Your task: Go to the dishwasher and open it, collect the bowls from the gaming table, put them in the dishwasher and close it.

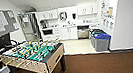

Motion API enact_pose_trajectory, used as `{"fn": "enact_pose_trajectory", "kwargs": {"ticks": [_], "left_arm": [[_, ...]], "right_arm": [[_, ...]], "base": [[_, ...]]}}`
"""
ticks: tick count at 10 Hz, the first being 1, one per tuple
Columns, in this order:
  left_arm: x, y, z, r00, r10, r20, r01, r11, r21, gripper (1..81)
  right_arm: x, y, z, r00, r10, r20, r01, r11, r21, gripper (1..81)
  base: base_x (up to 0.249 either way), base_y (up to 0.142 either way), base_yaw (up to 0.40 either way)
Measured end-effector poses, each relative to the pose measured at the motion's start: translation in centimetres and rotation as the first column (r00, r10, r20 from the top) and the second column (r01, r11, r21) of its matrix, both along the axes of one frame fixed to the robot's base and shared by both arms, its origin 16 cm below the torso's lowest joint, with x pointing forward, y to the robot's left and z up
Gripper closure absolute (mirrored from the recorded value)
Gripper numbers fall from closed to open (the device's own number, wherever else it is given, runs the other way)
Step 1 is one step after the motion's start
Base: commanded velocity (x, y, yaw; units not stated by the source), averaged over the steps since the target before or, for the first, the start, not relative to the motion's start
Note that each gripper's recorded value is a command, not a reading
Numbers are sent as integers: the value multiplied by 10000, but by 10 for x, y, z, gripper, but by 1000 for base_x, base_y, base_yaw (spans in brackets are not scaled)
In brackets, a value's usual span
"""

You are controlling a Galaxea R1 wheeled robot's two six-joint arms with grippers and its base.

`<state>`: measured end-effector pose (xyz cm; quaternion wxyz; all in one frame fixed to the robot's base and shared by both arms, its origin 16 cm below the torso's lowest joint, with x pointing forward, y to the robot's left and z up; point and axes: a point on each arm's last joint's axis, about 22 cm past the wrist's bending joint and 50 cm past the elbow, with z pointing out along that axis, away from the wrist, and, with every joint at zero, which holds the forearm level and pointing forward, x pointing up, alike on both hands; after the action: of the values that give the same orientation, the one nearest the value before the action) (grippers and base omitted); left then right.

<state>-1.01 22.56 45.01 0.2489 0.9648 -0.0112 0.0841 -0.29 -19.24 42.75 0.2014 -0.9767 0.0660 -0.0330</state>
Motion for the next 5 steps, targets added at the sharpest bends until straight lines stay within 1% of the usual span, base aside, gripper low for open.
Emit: {"fn": "enact_pose_trajectory", "kwargs": {"ticks": [1,3,5], "left_arm": [[-1,-1,0,10000,-3,-2,3,10000,-12,811],[-4,3,0,10000,-8,-57,8,10000,52,811],[-1,2,0,10000,-7,-12,8,10000,41,811]], "right_arm": [[-1,-2,0,10000,2,-8,-2,10000,-25,811],[-1,3,0,10000,3,-11,-3,10000,35,811],[0,3,0,10000,-1,5,1,10000,33,811]], "base": [[152,0,0],[152,0,0],[152,0,0]]}}
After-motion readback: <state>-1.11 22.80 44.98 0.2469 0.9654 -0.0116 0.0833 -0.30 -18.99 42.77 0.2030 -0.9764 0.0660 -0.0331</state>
